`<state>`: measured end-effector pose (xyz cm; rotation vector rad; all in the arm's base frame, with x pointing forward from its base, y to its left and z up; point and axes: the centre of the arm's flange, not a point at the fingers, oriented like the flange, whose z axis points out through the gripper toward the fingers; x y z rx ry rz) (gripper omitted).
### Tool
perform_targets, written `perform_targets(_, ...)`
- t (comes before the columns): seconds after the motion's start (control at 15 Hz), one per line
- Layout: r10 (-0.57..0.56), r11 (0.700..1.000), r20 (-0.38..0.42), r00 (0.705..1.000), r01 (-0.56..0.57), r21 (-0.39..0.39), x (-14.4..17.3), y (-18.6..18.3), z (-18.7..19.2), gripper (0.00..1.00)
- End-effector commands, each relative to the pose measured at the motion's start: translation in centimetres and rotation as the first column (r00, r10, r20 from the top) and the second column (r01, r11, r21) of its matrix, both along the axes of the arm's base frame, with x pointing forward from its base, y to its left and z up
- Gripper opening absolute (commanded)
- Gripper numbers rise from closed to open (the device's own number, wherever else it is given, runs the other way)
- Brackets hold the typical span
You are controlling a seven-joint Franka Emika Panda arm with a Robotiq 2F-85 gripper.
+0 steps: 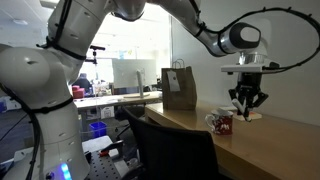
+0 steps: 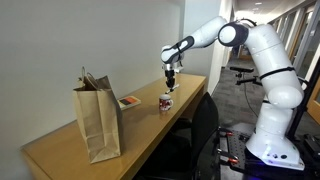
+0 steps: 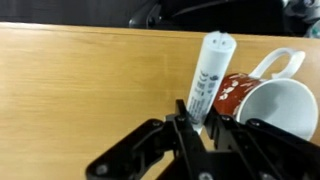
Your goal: Remove the marker from the mug cup
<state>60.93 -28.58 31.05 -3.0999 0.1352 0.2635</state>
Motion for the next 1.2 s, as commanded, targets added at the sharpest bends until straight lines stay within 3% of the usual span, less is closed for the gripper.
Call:
perform_targets(0.0,-0.076,0.996,0.001,0.997,0.076,-0.048,0.4,-0.4,-0.4,0.06)
perform_targets(0.2,-0.09,0.994,0.006,0.996,0.09,-0.062,0.7,-0.5,0.0,0.06)
perform_targets(0.27,-0.087,0.994,0.01,0.996,0.088,-0.07,0.7,-0.5,0.3,0.44)
perform_targets(0.67,-0.101,0.985,0.036,0.994,0.105,-0.134,0.3,0.0,3.1,0.85)
perform_targets(0.8,-0.1,0.989,0.028,0.995,0.103,-0.107,-0.4,1.2,5.0,0.99)
perform_targets(1.13,-0.066,0.995,0.064,0.996,0.07,-0.064,-2.5,6.3,10.7,1.0)
